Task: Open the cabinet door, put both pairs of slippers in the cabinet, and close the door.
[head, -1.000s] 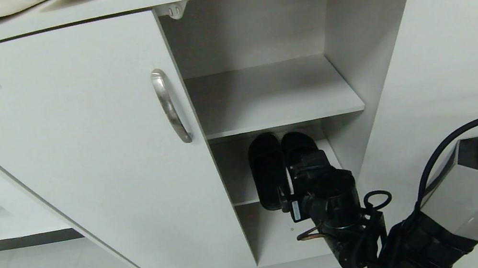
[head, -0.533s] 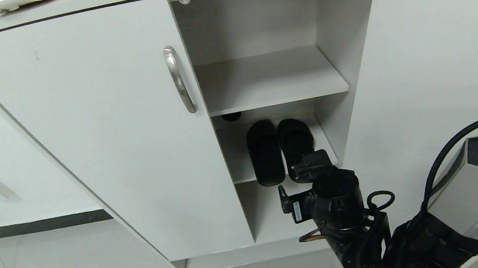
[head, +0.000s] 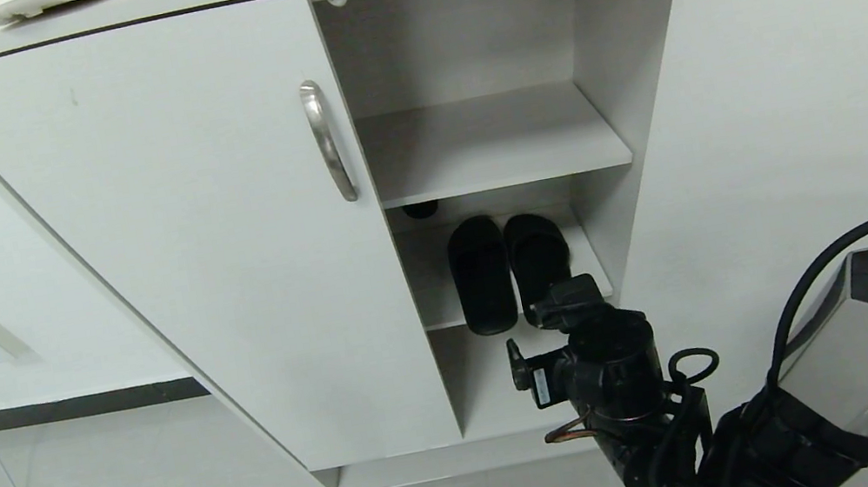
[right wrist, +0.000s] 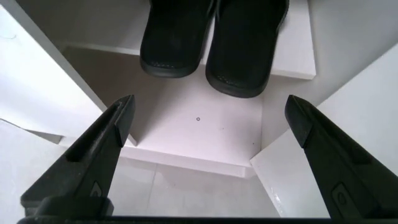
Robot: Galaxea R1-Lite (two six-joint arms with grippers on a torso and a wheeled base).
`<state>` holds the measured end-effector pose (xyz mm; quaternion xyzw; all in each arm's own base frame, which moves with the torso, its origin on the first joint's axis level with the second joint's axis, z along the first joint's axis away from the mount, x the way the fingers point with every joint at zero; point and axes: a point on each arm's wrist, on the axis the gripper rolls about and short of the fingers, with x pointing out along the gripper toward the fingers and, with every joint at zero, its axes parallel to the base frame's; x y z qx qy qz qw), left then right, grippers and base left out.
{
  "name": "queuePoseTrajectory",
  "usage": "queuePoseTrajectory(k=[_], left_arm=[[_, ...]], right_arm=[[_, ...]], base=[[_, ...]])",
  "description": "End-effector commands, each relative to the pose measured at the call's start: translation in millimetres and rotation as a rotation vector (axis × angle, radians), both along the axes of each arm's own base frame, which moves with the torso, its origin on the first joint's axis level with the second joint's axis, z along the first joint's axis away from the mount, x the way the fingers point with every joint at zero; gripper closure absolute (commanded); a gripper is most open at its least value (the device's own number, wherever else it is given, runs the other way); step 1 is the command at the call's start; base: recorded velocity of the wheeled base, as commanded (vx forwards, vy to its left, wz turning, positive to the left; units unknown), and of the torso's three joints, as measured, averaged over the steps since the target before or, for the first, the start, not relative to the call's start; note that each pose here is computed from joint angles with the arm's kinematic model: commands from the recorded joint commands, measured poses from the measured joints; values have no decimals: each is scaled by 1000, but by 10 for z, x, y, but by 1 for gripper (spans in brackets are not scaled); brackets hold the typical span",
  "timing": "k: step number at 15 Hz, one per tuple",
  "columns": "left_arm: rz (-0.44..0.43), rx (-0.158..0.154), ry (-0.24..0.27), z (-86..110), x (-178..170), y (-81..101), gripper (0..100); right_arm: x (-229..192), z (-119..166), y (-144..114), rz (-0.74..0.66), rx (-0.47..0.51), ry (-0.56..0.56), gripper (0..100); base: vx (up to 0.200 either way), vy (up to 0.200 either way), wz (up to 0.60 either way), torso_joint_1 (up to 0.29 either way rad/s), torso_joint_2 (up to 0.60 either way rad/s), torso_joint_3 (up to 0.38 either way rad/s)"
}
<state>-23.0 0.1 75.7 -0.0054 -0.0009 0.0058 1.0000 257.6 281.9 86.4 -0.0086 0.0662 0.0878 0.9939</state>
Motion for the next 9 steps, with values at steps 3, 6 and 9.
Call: queuePoseTrajectory(k=[3,6,9], left_arm=[[-1,2,2,0,1,0,100],[-1,2,3,-1,1,0,100],[1,6,3,-4,2,0,100]], right_arm=[[-47,32,11,12,5,-5,0],[-51,46,6,12,8,-7,0],[-62,47,-7,12,5,-5,0]], base=[[0,0,0,2,2,38],[0,0,0,-1,1,180],[0,0,0,2,1,203]])
